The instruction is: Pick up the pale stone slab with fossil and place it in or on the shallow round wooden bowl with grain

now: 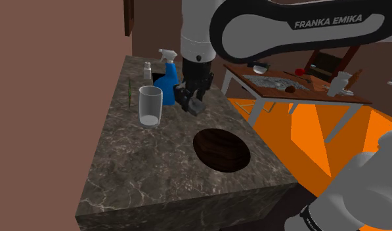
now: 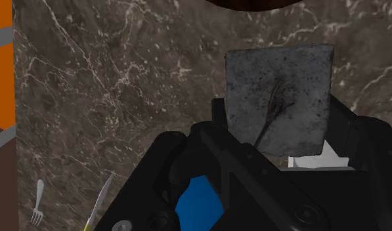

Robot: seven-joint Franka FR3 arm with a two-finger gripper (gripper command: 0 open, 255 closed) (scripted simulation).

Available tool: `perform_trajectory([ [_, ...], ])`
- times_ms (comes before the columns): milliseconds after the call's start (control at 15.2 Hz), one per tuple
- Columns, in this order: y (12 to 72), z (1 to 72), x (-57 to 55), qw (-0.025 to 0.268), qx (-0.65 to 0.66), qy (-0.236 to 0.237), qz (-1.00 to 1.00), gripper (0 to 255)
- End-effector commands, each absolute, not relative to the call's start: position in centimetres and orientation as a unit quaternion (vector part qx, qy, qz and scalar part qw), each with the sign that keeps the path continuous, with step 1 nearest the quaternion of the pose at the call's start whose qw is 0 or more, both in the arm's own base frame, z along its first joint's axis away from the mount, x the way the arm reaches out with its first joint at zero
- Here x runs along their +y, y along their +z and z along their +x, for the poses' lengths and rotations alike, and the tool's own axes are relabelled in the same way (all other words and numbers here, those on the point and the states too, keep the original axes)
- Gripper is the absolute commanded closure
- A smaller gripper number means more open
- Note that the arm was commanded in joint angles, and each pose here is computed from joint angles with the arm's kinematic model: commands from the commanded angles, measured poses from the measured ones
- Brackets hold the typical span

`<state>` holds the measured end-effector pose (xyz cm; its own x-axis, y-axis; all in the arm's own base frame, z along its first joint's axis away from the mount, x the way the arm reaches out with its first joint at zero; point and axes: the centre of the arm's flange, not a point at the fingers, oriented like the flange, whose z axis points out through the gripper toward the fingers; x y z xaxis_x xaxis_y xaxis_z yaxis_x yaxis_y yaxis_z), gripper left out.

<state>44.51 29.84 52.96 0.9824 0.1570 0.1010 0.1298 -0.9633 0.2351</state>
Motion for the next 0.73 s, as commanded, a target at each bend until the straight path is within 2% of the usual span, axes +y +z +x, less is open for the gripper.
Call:
perform_trajectory([
  [0,53.0,42.0,28.8,0.114,0.072,0.059,0.989,255],
  [528,53.4,31.8,26.1,0.114,0.072,0.059,0.989,255],
  [660,52.4,31.8,26.1,0.114,0.072,0.059,0.989,255],
])
